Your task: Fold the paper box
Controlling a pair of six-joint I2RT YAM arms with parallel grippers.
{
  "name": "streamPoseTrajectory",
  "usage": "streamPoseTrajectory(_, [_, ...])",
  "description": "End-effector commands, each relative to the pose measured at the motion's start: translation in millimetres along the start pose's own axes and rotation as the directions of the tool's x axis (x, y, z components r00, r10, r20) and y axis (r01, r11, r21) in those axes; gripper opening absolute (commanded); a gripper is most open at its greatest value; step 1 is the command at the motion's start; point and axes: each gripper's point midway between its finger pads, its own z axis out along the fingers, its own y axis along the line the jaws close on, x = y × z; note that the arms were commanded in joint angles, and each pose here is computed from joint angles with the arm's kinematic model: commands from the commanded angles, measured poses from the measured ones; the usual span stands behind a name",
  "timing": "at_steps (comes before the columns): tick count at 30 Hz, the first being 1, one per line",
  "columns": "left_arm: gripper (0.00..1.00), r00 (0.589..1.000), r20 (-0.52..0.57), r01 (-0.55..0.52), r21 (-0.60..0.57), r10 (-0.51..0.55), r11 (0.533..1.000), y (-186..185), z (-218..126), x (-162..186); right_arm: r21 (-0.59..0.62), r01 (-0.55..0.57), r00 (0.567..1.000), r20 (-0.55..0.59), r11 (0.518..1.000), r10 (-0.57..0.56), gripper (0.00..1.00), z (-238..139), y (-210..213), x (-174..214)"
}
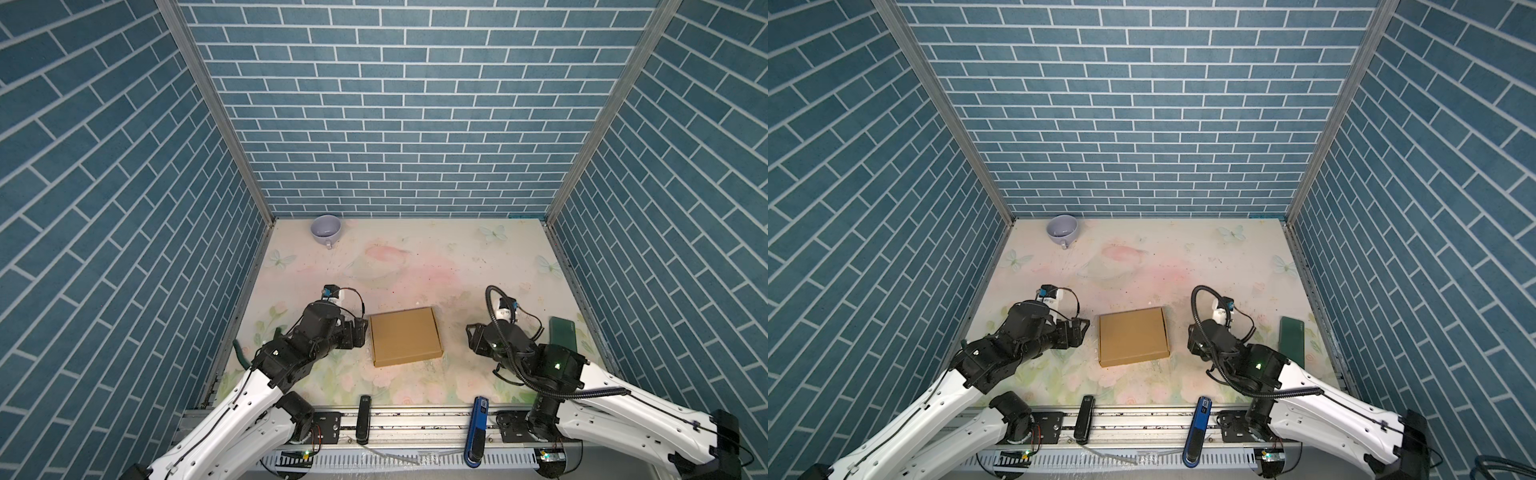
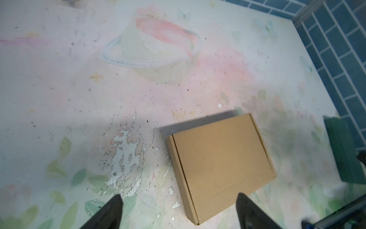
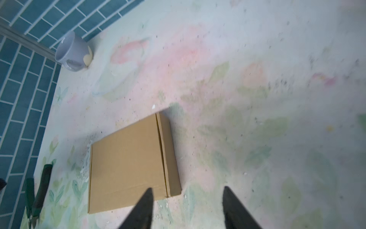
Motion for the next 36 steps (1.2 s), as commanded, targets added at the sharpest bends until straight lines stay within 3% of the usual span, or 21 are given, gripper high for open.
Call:
streamPoseTrajectory(1, [0.99, 0.992, 0.082, -0.080, -0.136, 0.091, 0.988, 15.8, -13.3, -36.5, 0.096, 0.182, 0.981, 0.048, 0.979, -0.187, 0.81, -12.5, -11.1, -34.9])
streamPoseTrajectory(2, [1.00, 0.990, 0.092, -0.087, -0.170, 0.104, 0.982, 20.3, -13.8, -43.6, 0.119, 0.215, 0.973, 0.058, 0.969, -0.223, 0.94, -12.2, -12.3, -43.6])
streamPoseTrajectory(3, [1.00, 0.988, 0.105, -0.088, -0.206, 0.112, 0.975, 25.9, -14.7, -51.9, 0.166, 0.249, 0.962, 0.073, 0.954, -0.263, 0.99, -11.3, -17.5, -55.0])
streamPoseTrajectory(6, [1.00, 0.982, 0.142, -0.073, -0.319, 0.124, 0.945, 48.1, -11.5, -70.4, 0.288, 0.298, 0.932, 0.120, 0.910, -0.343, 0.99, -3.2, -35.7, -84.2])
streamPoseTrajectory(10, [1.00, 0.965, 0.215, -0.012, -0.527, 0.147, 0.850, 98.4, -5.7, -87.0, 0.435, 0.267, 0.904, 0.197, 0.860, -0.380, 0.99, 5.2, -75.1, -116.9])
streamPoseTrajectory(15, [1.00, 0.963, 0.241, 0.070, -0.651, 0.119, 0.756, 158.5, 3.8, -93.8, 0.567, 0.159, 0.910, 0.235, 0.809, -0.343, 0.99, 13.9, -139.2, -130.5])
streamPoseTrajectory(19, [0.99, 0.967, 0.215, 0.065, -0.721, 0.134, 0.690, 196.2, 21.9, -76.6, 0.612, 0.159, 0.895, 0.242, 0.774, -0.375, 0.99, 26.5, -169.3, -128.9])
streamPoseTrajectory(24, [1.00, 0.964, 0.226, 0.064, -0.700, 0.137, 0.711, 212.1, 45.8, -61.5, 0.607, 0.126, 0.864, 0.321, 0.785, -0.387, 0.99, 40.0, -189.3, -132.0])
streamPoseTrajectory(29, [1.00, 0.925, 0.318, 0.057, -0.661, 0.211, 0.748, 213.1, 61.6, -60.0, 0.583, 0.114, 0.833, 0.384, 0.804, -0.397, 0.99, 56.0, -201.0, -135.1])
streamPoseTrajectory(36, [1.00, 0.885, 0.387, -0.008, -0.544, 0.259, 0.839, 196.8, 81.4, -77.8, 0.504, 0.198, 0.781, 0.437, 0.841, -0.446, 0.99, 90.5, -192.4, -149.0])
